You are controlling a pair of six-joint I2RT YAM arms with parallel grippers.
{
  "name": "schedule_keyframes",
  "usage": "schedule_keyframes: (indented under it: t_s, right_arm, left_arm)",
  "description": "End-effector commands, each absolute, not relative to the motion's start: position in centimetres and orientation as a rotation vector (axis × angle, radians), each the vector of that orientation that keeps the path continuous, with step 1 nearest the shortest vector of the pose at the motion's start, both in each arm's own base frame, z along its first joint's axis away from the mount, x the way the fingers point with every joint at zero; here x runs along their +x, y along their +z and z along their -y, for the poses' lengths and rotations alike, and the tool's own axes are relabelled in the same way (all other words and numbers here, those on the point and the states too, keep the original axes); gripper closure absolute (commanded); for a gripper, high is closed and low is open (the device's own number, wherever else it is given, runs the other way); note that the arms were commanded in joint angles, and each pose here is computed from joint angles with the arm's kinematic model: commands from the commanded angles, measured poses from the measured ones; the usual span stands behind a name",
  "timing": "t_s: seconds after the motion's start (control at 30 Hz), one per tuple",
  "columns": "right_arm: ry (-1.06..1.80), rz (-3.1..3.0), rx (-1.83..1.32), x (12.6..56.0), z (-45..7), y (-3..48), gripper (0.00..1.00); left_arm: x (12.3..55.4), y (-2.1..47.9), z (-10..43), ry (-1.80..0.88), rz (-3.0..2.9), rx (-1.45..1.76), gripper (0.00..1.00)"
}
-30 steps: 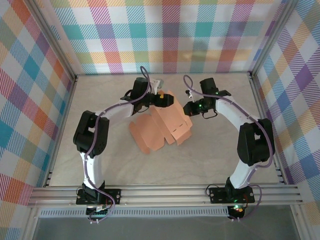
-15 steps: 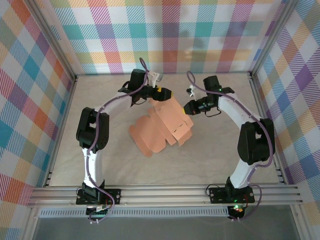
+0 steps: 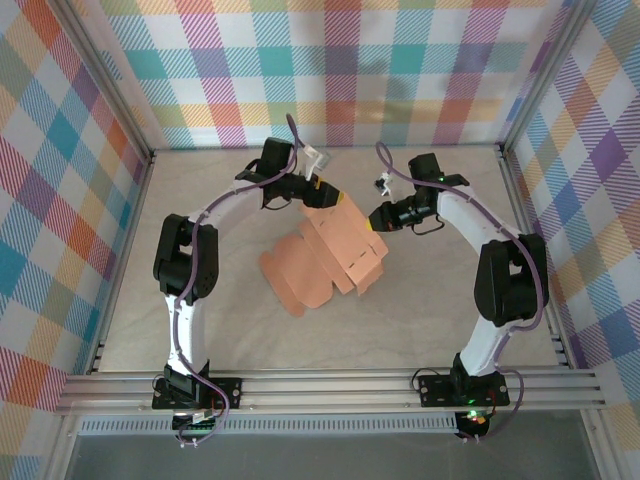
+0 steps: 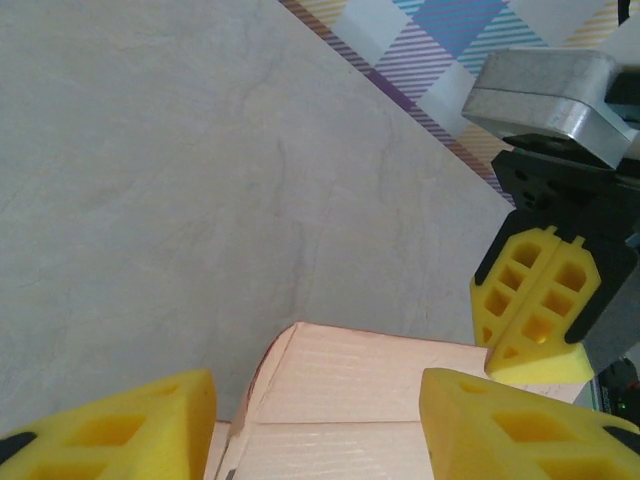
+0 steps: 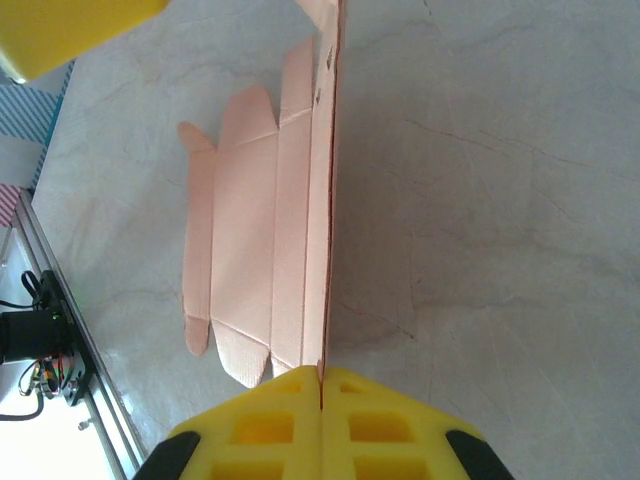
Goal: Fold the paper box
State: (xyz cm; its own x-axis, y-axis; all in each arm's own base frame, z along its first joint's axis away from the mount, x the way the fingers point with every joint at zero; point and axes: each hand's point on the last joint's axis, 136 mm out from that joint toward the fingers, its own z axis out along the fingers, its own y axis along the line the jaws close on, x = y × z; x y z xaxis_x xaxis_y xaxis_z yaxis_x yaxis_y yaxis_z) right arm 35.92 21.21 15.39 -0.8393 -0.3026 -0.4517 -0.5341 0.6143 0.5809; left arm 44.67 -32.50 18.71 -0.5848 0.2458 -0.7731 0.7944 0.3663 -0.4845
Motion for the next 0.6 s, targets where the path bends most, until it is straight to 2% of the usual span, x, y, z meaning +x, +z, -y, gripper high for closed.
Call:
schedule_keyframes:
  t_s: [0.0,0.13,0.23,0.37,0.57]
  right_arm:
    - [1.096,-2.485,-0.705,36.4,-21.7,16.6,1.0]
    - [1.091,-2.493,-0.685,36.7,-21.7,16.6,1.0]
    - [1.072,-2.514,-0.66,37.1,-21.5,16.3,1.0]
    - [1.053,-2.552,-0.632,37.3,-21.3,15.7,1.0]
    - [1.063,-2.553,-0.635,37.2,-21.4,15.6,1.0]
  left_arm:
    - [43.9,19.5,32.5,-1.205,-1.995,0.95,0.46]
    - [43.5,19.3,32.2,-1.155,-1.998,0.932,0.52]
    - [43.3,18.7,32.1,-1.056,-2.017,0.912,0.6]
    - [43.1,18.5,32.1,-0.913,-2.017,0.87,0.6]
    - [42.9,19.8,32.6,-0.886,-1.961,0.823,0.56]
